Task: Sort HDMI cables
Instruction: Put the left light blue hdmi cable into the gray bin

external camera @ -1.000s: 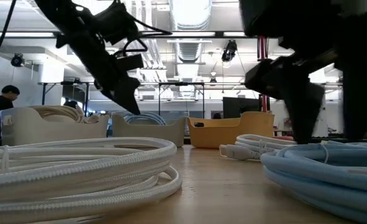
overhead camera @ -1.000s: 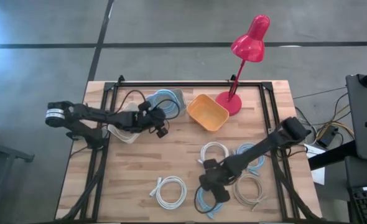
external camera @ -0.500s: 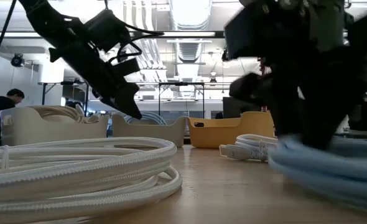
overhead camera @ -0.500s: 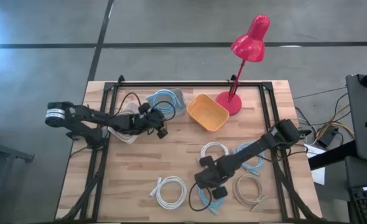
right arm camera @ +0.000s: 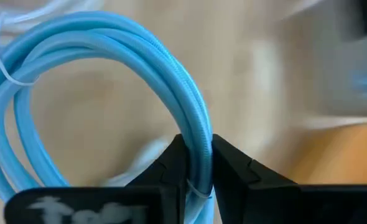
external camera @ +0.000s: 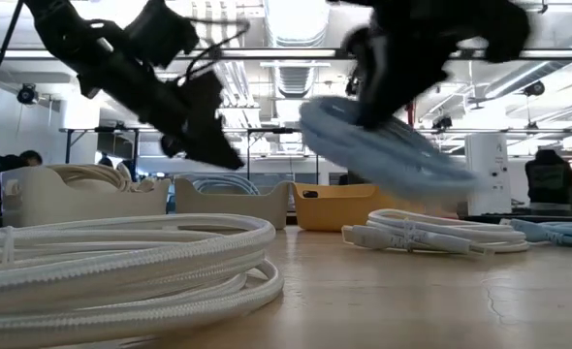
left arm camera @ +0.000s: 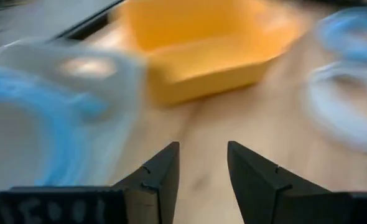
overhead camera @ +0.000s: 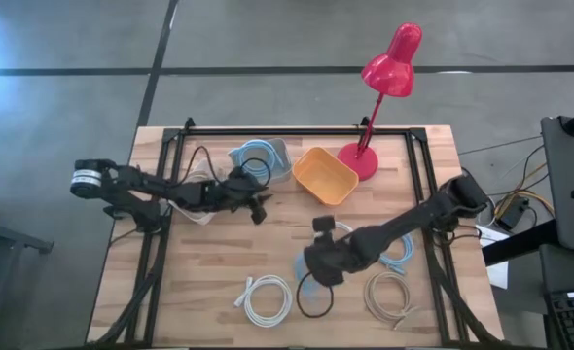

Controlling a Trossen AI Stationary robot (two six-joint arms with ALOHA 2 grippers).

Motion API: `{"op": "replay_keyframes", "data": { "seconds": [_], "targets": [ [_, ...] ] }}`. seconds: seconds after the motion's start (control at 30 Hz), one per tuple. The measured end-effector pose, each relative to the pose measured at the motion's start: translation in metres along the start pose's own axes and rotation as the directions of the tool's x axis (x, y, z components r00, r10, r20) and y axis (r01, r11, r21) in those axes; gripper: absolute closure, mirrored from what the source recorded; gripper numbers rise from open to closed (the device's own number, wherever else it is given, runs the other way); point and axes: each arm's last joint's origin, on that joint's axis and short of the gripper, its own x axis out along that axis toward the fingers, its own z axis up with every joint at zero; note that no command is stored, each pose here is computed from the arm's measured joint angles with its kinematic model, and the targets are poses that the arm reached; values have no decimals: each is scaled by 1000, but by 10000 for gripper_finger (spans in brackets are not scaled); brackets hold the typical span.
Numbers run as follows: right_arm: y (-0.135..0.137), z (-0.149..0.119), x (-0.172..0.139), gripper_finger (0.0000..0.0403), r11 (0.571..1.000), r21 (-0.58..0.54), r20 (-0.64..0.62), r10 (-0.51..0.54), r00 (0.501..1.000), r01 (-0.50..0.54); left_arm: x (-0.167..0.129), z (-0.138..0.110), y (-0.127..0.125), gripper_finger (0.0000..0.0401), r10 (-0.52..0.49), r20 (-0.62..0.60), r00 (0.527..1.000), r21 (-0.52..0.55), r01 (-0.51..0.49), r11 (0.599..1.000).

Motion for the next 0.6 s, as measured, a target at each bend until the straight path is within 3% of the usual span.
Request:
{"op": "replay_keyframes", "data": {
  "seconds": [0.1,0.27,0.37,0.47,0.6],
  "targets": [
    [-9,2,-1,351,987,-40,27,-156,987,157,-3,10,-12,261,-198,83,977,-14,200,980],
    [-23,0,9,353,959,-73,3,-273,962,273,-9,19,-26,261,-443,156,883,-2,449,894],
    [-34,0,14,352,939,-51,-10,-341,940,340,-10,20,-29,261,-462,159,873,-33,472,881],
    [-43,4,18,352,925,-9,3,-380,925,380,-8,18,-28,261,-405,169,899,-90,423,902],
    [-55,6,21,352,914,33,-1,-405,914,405,-5,17,-29,261,-388,177,904,-146,414,899]
  ]
}}
